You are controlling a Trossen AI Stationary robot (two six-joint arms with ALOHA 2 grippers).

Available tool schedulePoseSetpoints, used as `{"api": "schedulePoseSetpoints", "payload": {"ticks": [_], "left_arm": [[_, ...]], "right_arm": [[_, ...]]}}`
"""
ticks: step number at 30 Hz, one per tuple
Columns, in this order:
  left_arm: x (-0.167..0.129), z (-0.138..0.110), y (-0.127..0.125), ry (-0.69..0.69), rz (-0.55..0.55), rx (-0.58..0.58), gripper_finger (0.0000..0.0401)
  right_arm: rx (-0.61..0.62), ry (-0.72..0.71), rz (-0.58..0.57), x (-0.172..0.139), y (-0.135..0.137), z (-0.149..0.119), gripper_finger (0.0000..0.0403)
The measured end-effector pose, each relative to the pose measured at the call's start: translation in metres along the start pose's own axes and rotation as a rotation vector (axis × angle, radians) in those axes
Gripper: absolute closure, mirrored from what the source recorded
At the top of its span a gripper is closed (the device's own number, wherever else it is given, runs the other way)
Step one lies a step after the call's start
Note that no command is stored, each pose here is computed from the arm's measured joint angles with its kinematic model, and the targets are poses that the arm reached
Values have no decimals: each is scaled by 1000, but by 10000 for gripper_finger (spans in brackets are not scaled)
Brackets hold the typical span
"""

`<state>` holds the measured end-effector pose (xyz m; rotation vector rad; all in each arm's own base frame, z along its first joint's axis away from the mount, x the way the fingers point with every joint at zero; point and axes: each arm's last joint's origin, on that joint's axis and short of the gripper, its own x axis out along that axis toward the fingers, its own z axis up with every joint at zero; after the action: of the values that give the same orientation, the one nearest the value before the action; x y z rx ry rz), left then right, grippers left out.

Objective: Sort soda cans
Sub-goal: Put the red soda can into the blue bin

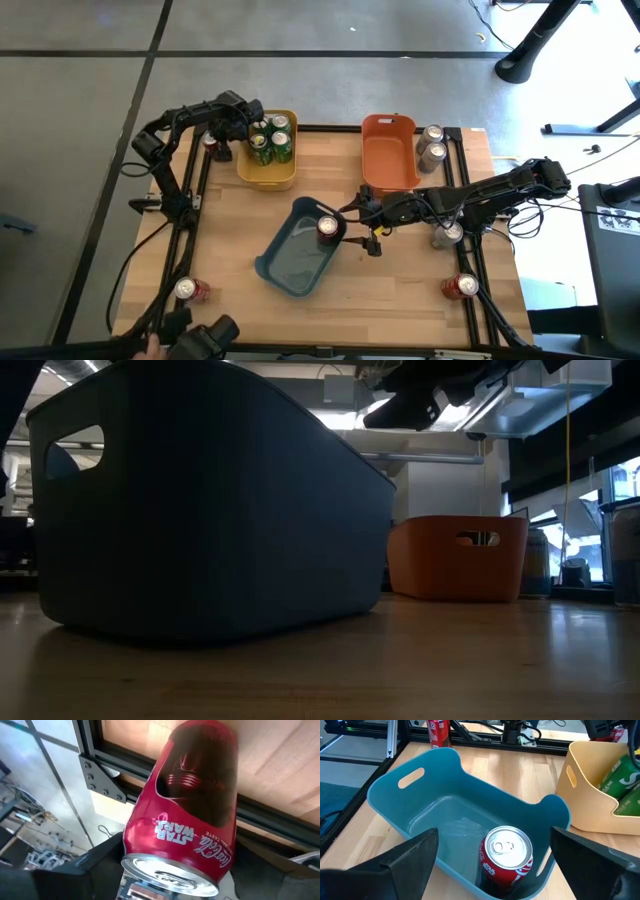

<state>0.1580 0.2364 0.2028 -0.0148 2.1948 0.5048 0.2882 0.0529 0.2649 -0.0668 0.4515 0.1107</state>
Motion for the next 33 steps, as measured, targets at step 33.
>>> {"api": "schedulePoseSetpoints", "payload": {"ticks": [33], "left_arm": [[-86,-76,-61,-216,225,-103,111]], "right_arm": [[-13,71,-130,-38,-7,5,25]]}}
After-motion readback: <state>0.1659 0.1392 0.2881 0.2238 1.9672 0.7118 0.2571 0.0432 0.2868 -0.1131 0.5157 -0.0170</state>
